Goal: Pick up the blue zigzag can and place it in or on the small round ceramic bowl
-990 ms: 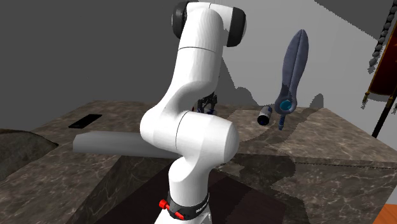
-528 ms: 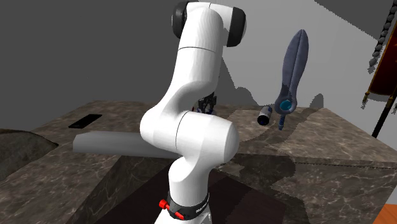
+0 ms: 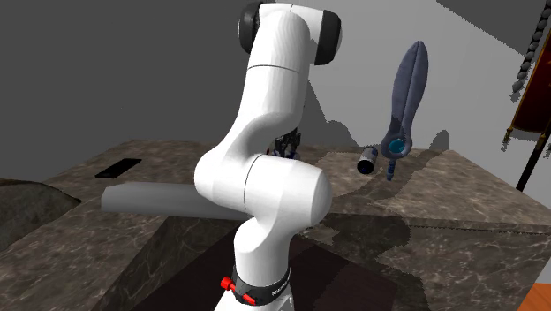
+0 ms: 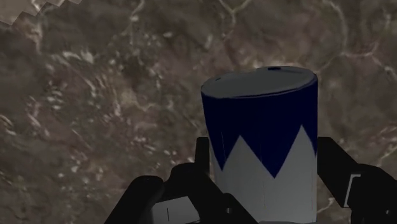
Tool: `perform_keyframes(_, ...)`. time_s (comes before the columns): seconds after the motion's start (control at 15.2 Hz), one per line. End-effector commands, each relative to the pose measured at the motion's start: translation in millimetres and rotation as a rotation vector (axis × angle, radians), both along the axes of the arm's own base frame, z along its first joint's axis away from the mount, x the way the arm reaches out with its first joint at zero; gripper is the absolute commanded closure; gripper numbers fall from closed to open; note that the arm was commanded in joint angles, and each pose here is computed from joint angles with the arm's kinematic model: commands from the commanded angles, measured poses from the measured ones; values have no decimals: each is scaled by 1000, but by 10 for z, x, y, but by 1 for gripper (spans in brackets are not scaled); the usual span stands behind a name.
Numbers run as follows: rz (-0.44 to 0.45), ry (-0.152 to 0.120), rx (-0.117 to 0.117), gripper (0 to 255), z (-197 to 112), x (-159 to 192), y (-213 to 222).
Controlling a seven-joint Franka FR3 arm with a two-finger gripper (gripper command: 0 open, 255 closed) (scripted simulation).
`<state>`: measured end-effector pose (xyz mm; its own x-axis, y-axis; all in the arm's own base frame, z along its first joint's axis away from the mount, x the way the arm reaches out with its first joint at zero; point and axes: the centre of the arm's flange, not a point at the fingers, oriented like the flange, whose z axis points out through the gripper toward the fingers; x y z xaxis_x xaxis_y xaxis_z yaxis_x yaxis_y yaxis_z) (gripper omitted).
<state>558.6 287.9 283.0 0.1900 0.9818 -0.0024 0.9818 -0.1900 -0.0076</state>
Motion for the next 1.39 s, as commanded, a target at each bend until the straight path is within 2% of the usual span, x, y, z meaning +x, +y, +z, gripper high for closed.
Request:
perform_keyframes(0.0, -1, 4, -2, 255, 34, -9, -12)
perform_keyframes(1.32, -1, 4, -2, 255, 1090, -9, -12)
